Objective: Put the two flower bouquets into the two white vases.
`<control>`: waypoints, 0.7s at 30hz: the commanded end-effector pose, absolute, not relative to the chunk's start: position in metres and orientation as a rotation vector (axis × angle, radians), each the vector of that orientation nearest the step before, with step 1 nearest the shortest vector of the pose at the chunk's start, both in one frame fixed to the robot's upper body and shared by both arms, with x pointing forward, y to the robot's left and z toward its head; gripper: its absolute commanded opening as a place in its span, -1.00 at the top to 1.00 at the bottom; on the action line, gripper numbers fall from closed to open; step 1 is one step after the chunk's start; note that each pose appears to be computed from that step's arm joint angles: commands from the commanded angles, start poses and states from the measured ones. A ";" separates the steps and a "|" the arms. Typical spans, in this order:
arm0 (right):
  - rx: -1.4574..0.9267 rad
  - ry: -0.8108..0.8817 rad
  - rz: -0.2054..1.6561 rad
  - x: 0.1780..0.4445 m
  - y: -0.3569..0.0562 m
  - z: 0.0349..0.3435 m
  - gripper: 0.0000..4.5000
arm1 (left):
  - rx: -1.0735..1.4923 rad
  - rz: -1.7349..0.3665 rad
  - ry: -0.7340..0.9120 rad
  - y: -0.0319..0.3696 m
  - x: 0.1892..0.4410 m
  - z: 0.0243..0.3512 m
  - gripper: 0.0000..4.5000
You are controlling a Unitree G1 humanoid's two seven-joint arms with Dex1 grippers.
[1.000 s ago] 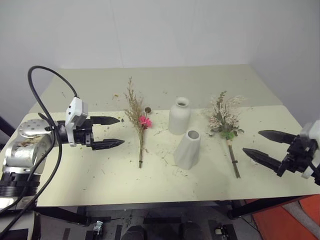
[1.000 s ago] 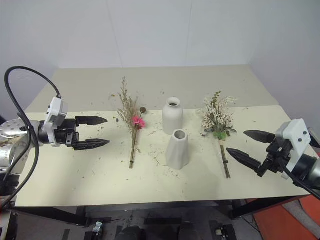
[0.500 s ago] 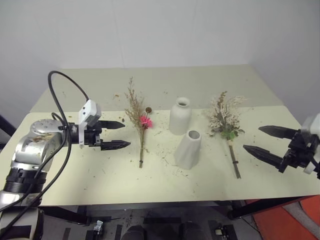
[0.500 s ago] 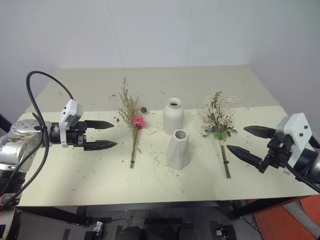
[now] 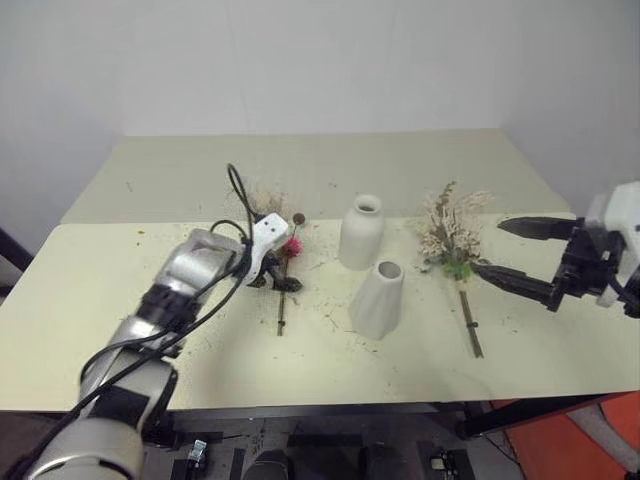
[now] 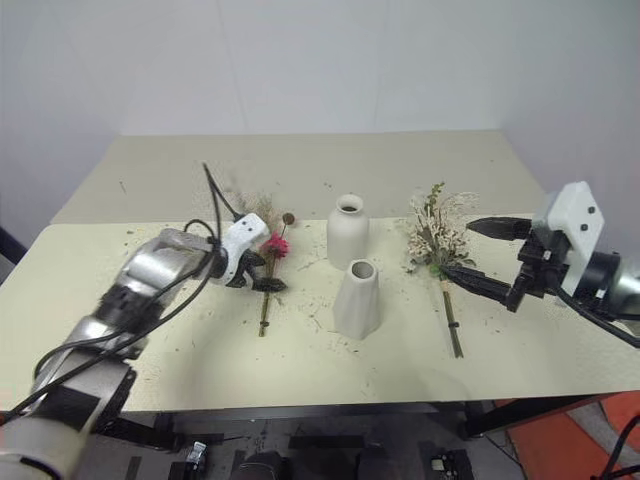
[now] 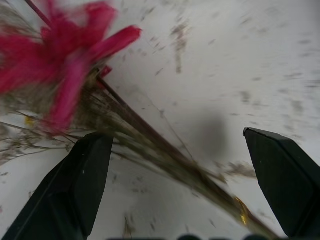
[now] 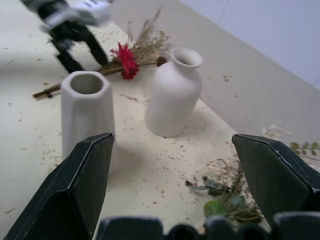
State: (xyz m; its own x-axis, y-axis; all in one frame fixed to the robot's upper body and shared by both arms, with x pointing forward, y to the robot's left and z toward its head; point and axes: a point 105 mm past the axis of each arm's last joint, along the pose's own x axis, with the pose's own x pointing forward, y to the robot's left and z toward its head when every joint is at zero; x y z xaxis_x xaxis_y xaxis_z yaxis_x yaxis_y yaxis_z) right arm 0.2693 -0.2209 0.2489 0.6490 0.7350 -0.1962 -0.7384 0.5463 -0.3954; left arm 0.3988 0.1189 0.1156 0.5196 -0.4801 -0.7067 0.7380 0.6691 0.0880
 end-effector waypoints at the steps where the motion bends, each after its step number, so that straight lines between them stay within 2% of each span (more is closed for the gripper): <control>1: -0.522 -0.047 0.881 0.267 -0.217 0.263 -1.00 | 0.448 -0.662 0.715 0.120 0.413 0.114 -0.92; 4: -0.523 -0.046 0.880 0.266 -0.217 0.262 -1.00 | 0.452 -0.657 0.707 0.117 0.416 0.113 -0.66; 10: -0.521 -0.047 0.870 0.264 -0.220 0.261 -1.00 | 0.455 -0.626 0.683 0.123 0.420 0.117 0.16; 16: -0.517 -0.050 0.867 0.264 -0.219 0.259 -1.00 | 0.434 -0.609 0.595 0.125 0.424 0.141 0.94; 21: -0.508 -0.054 0.866 0.267 -0.219 0.258 -1.00 | 0.380 -0.580 0.420 0.128 0.432 0.177 0.99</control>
State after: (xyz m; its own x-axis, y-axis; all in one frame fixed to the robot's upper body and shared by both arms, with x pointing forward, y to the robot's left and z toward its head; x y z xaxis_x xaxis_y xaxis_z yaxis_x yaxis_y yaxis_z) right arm 0.2687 -0.2204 0.2448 0.6463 0.7363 -0.2004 -0.7414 0.5437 -0.3934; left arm 0.4270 0.1277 0.1506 0.7043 -0.4200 -0.5723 0.6139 0.7652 0.1940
